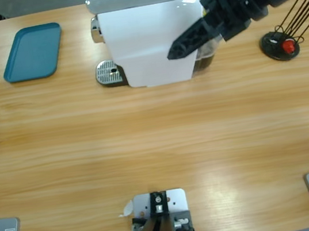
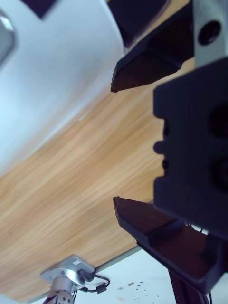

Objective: Pour coffee

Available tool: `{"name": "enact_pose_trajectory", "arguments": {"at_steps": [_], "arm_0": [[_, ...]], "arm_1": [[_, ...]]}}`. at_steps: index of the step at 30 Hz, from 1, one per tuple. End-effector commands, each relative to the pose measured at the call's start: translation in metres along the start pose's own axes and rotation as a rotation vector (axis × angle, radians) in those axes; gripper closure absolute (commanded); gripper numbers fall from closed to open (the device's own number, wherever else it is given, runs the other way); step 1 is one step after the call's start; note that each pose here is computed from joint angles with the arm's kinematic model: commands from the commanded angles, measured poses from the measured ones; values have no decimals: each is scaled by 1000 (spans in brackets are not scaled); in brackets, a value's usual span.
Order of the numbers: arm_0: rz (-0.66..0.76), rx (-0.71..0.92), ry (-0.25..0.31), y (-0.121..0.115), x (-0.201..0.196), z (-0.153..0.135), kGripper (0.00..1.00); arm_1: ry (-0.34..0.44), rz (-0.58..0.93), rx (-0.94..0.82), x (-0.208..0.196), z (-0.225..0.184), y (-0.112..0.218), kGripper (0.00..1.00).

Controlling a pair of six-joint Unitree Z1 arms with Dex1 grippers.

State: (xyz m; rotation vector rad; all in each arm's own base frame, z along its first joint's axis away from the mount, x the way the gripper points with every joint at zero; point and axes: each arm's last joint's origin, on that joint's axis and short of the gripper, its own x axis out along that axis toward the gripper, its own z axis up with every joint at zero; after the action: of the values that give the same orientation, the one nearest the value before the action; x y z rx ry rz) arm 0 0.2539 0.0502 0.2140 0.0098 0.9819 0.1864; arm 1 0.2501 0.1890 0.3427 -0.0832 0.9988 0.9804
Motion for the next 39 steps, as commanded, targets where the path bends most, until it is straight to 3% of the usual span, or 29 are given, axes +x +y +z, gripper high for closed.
{"name": "enact_pose_trajectory", "arguments": {"at_steps": [1, 8, 9, 10, 11, 16, 18, 24, 28, 32, 39], "arm_0": [[-45, -2, 40, -1, 15, -10, 193], [-47, 0, 42, -2, 15, -12, 209], [-48, 5, 45, -2, 15, -13, 324], [-55, 19, 47, -2, 15, -14, 532], [-66, 26, 45, -3, 15, -14, 629], [-164, 96, -34, -7, 3, -9, 686], [-208, 128, -61, -9, -2, -8, 881], [-376, 254, -133, -38, -19, -4, 897], [-557, 440, -194, -88, -37, 1, 897], [-645, 558, -253, -132, -44, 24, 897], [-727, 683, -272, -203, -31, 58, 892]], "arm_1": [[42, 15, 47, 17, 2, -12, 0], [50, 24, 51, 19, 0, -13, 0], [49, 26, 51, 19, 1, -13, 0], [48, 31, 51, 20, 1, -13, 0], [47, 31, 50, 20, 2, -13, 0], [39, 32, 47, 17, 3, -11, 0], [39, 32, 46, 16, 2, -11, 0], [44, 32, 47, 15, -2, -10, 0], [42, 31, 46, 13, -3, -9, 0], [44, 32, 47, 13, -4, -9, 0], [56, 30, 52, 13, -10, -9, 0]]}}
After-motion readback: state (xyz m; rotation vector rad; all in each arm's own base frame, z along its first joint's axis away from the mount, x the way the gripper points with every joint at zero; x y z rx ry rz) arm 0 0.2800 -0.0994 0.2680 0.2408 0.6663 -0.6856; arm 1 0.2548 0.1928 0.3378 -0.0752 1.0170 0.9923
